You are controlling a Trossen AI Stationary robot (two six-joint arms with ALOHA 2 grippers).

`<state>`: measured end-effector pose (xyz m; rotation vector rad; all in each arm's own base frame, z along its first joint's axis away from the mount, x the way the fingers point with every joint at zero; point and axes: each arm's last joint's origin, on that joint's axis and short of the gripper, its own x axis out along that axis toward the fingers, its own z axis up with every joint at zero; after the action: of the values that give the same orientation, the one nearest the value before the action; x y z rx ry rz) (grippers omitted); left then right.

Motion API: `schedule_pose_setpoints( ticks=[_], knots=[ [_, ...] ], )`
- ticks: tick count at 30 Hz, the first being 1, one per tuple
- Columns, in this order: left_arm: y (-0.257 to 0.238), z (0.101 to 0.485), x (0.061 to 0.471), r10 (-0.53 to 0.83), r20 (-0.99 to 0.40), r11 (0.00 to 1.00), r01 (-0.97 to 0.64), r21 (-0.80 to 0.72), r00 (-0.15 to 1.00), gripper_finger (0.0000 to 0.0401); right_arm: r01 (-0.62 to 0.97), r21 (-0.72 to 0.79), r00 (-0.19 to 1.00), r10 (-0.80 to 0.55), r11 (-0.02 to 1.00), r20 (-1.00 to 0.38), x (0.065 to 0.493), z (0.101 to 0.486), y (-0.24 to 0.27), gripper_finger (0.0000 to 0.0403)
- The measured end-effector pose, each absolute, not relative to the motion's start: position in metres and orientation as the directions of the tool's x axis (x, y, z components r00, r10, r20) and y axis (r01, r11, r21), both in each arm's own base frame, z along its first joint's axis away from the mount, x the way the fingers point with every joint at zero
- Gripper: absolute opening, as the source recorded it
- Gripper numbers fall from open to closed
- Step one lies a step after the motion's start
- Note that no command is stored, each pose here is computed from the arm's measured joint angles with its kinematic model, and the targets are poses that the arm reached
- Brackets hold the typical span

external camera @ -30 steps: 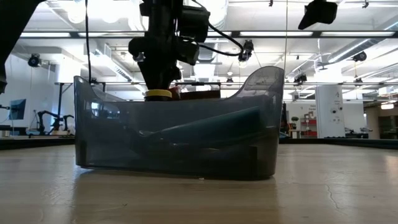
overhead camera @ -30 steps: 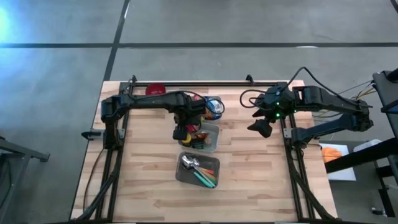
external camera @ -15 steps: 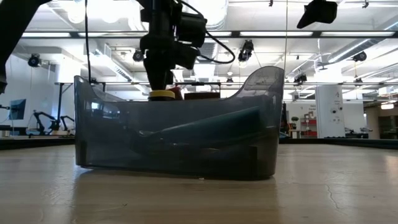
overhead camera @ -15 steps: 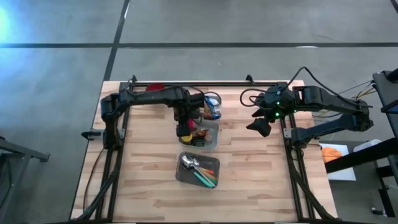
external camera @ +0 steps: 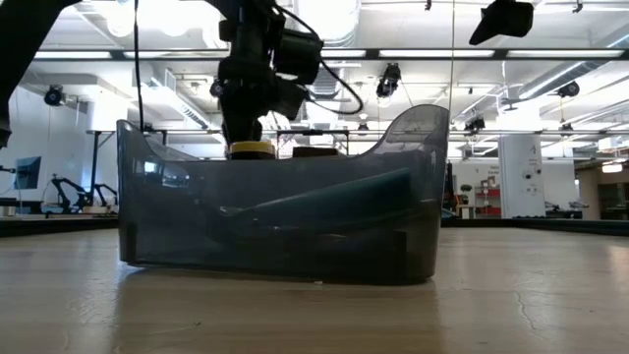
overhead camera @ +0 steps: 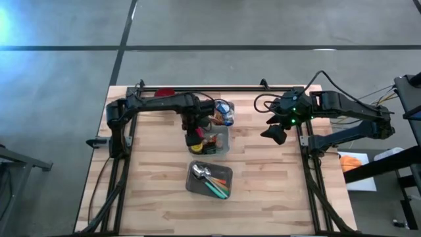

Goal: Pick & Place Food Item
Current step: Put the red seasoning can into the bottom gray bin, then return to Home Position

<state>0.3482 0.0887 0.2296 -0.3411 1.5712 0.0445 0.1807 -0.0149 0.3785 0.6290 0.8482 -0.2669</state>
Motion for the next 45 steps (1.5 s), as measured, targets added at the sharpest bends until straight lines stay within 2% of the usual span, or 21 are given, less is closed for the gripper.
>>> schedule_pose_setpoints(
  ticks=[8, 19, 24, 27, 45],
  knots=[
    [0.086, 0.216, 0.341, -0.222, -0.974, 0.937, -0.287, -0.2, -0.044, 0.0198, 0.458, 0.409, 0.642, 0.024, 0.789, -0.766, 0.181, 0.378, -0.015, 0.0363],
    [0.086, 0.216, 0.343, -0.216, -0.976, 0.924, -0.328, -0.197, -0.023, 0.0199, 0.459, 0.409, 0.642, 0.024, 0.789, -0.766, 0.181, 0.378, -0.015, 0.0363],
    [0.086, 0.216, 0.343, -0.215, -0.976, 0.924, -0.327, -0.196, -0.022, 0.0251, 0.459, 0.409, 0.642, 0.024, 0.789, -0.767, 0.181, 0.378, -0.015, 0.0363],
    [0.086, 0.216, 0.343, -0.215, -0.976, 0.925, -0.327, -0.196, -0.021, 0.0268, 0.459, 0.409, 0.641, 0.024, 0.789, -0.767, 0.181, 0.378, -0.015, 0.0363],
    [0.087, 0.22, 0.343, -0.178, -0.983, 0.927, -0.342, -0.155, -0.036, 0.0277, 0.457, 0.407, 0.641, 0.024, 0.791, -0.767, 0.181, 0.378, -0.015, 0.0363]
  ],
)
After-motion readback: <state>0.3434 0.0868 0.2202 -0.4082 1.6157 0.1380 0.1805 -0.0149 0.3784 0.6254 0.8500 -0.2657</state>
